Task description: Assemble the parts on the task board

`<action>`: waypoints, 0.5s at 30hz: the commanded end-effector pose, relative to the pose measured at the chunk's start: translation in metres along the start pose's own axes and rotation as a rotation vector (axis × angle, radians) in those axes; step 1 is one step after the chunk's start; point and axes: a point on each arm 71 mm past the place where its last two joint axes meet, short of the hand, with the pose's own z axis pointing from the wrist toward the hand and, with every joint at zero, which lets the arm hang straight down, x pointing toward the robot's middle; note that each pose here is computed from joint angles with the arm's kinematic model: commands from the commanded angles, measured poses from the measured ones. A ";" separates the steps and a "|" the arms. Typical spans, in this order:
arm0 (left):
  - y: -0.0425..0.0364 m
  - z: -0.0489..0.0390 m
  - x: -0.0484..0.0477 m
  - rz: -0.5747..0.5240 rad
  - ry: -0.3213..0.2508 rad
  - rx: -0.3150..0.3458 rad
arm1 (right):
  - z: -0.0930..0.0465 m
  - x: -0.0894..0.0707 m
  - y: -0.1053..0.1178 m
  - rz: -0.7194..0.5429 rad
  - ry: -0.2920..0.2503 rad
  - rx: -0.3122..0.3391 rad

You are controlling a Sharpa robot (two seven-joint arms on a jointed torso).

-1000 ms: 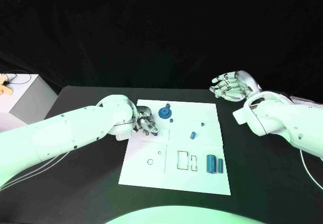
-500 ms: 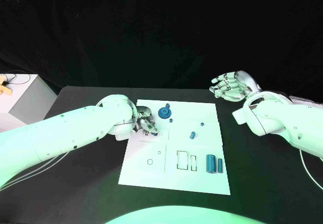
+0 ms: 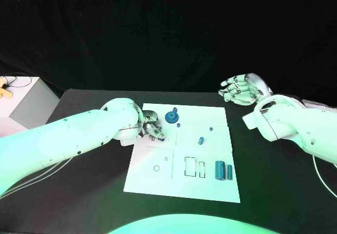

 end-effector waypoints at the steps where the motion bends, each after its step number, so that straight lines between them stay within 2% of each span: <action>1: -0.0025 0.0006 0.0028 0.022 0.026 0.003 | 0.000 0.001 0.001 0.000 0.013 -0.007; 15: -0.0044 0.0035 0.0044 0.038 0.051 -0.002 | 0.000 0.002 0.001 0.001 0.018 -0.005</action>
